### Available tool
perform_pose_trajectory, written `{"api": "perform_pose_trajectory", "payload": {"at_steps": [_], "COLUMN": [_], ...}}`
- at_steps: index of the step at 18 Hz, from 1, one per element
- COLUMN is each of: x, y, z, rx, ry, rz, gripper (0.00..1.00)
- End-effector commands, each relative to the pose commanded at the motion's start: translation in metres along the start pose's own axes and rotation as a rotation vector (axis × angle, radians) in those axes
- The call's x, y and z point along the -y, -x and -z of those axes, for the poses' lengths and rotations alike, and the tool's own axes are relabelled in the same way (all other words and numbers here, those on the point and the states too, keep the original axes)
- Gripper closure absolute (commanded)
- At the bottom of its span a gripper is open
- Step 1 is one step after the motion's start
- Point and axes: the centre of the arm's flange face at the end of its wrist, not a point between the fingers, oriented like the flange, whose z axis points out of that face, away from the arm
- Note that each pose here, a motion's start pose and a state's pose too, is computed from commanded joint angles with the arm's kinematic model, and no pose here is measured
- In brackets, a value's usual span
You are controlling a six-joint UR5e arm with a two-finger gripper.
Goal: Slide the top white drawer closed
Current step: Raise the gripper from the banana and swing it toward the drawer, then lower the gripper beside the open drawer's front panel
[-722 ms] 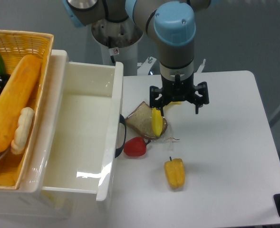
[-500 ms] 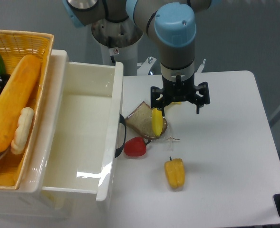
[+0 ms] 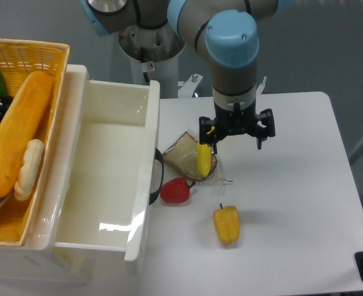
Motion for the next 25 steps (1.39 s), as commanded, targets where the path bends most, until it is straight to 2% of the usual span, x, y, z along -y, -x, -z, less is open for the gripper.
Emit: {"api": "perform_pose_trajectory", "payload": {"at_steps": [11, 17, 20, 25], "x": [0.006, 0.012, 0.016, 0.021], "y": [-0.003, -0.020, -0.024, -0.037], "z": [-0.038, -0.063, -0.072, -0.093], "rx": [-0.024, -0.058, -0.103, -0.201], "ry": [0.058, 0.089, 0.088, 0.090], "rz": [-0.005, -0.019, 0.033, 0.034], "gripper": [0.00, 0.00, 0.00, 0.00]}}
